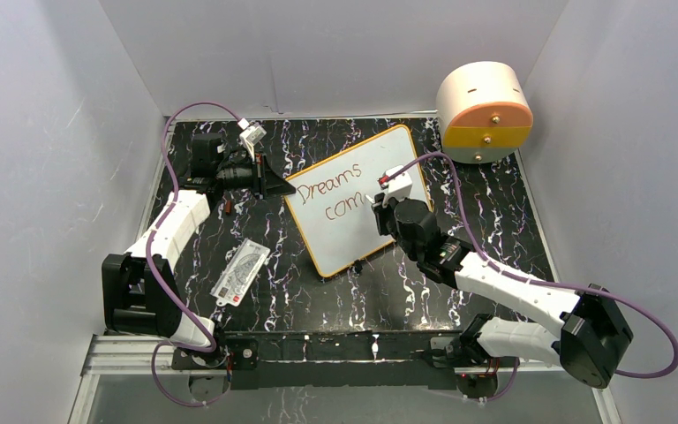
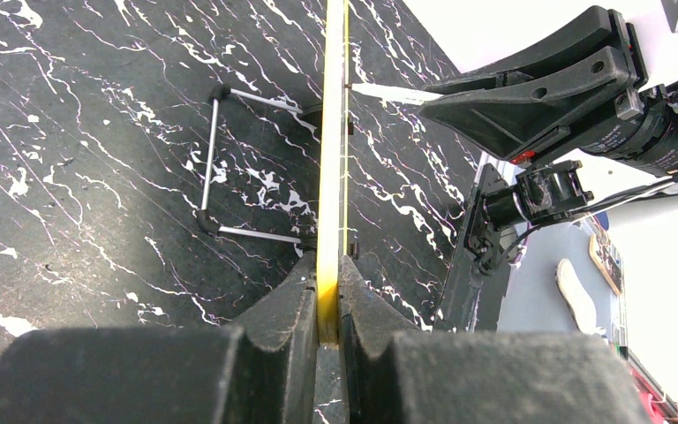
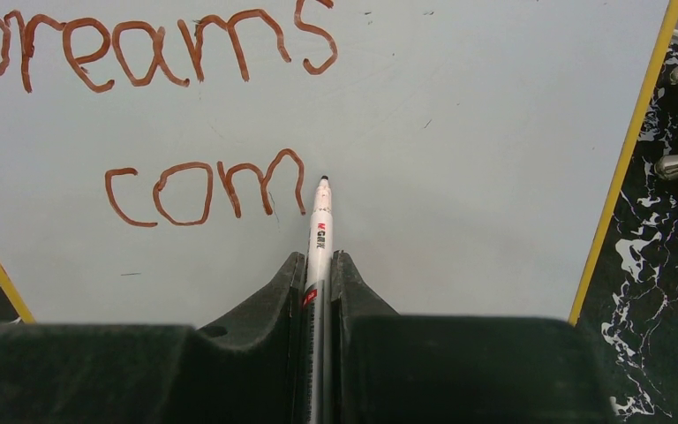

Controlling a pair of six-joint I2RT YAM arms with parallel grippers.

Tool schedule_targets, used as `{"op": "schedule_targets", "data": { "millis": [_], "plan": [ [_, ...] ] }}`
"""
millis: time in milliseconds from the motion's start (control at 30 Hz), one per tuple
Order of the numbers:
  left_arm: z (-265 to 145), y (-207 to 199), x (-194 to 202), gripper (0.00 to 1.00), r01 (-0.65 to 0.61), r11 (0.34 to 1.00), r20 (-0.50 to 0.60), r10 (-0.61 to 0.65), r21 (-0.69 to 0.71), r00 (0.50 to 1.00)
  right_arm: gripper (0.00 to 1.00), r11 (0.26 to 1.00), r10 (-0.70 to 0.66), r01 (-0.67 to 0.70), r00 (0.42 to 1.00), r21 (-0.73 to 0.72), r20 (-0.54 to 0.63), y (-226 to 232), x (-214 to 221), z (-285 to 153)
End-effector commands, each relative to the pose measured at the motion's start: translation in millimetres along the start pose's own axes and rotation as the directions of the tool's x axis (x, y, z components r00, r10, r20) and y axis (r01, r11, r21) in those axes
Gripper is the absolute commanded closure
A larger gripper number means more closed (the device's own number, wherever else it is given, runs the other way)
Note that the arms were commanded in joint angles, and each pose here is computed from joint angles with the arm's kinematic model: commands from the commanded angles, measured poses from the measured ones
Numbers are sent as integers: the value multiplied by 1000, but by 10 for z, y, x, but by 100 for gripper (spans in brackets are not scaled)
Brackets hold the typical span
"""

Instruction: Write a sentence on the whiteboard

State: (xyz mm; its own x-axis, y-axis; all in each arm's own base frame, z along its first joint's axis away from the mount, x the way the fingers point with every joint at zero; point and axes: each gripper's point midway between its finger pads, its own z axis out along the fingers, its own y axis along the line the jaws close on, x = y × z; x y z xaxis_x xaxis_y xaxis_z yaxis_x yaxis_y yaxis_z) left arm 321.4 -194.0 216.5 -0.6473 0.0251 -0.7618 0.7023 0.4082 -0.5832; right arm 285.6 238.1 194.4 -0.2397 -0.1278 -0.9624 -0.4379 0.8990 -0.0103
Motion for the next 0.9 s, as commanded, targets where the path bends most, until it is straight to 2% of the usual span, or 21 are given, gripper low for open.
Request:
{"op": "schedule_targets", "data": {
  "millis": [0, 867],
  "plan": [
    [93, 198, 351, 100, 65, 995, -92, -72, -76, 993, 100, 999, 39, -38, 998, -12, 50, 20, -119, 21],
    [96, 189, 359, 100, 63, 995, -94, -69, -73, 993, 100, 997, 40, -46, 995, 65, 92, -181, -223, 55]
  ]
}}
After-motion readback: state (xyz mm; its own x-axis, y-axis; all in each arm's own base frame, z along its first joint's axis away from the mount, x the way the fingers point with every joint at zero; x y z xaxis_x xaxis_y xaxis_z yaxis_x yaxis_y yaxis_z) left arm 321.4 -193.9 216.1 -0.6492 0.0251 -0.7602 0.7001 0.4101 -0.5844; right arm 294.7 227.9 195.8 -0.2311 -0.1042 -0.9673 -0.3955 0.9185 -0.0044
